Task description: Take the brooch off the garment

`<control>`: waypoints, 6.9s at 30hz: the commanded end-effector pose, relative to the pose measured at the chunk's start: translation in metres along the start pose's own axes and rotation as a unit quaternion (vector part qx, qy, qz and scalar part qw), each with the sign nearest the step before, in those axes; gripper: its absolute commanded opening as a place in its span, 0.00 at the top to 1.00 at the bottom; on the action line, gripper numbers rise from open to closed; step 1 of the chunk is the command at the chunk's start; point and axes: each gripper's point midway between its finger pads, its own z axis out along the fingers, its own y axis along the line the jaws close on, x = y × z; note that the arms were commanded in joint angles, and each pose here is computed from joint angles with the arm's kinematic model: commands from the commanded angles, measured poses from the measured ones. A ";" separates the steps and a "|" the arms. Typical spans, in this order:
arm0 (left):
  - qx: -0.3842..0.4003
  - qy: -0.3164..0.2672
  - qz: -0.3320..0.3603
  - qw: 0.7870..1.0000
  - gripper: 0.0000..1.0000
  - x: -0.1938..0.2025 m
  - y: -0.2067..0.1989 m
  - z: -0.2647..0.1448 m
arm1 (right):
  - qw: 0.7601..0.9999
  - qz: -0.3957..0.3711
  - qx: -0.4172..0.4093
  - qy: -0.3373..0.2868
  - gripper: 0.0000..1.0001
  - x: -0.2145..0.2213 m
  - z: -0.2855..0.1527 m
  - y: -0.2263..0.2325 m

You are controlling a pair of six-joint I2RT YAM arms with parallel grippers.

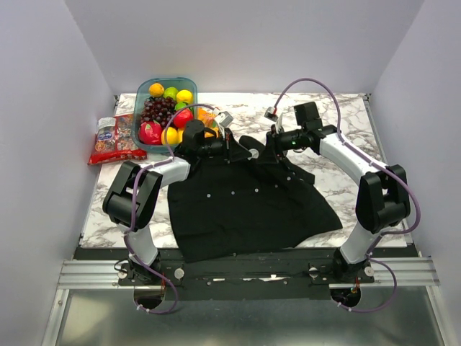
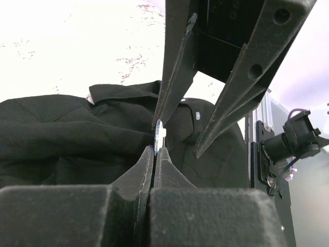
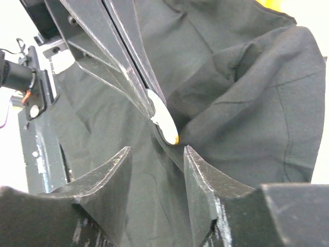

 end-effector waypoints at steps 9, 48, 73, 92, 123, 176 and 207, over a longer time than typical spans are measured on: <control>0.045 0.001 0.039 0.998 1.00 -0.010 -0.026 -0.002 | 1.000 0.005 -0.020 -0.021 0.62 -0.020 0.006 -0.004; 0.084 0.045 0.091 0.991 1.00 -0.002 -0.043 0.017 | 0.960 0.141 0.242 -0.029 0.86 -0.045 0.023 -0.086; -0.007 0.029 0.060 0.998 1.00 -0.005 0.000 0.003 | 0.991 -0.046 0.117 -0.051 0.54 -0.051 -0.035 -0.024; -0.001 0.276 0.459 0.845 1.00 0.020 0.034 -0.035 | 0.989 -0.127 0.065 0.035 0.45 0.018 -0.022 -0.026; 0.106 -0.062 0.115 0.986 1.00 -0.147 -0.068 -0.045 | 0.985 -0.082 -0.067 -0.137 0.49 -0.139 -0.035 0.035; 0.126 -0.053 0.113 0.984 1.00 -0.144 -0.074 -0.039 | 0.971 -0.079 -0.165 -0.152 0.61 -0.153 -0.048 0.071; 0.123 -0.063 0.118 0.983 1.00 -0.147 -0.075 -0.036 | 0.981 0.004 -0.127 -0.149 0.60 -0.147 -0.026 0.054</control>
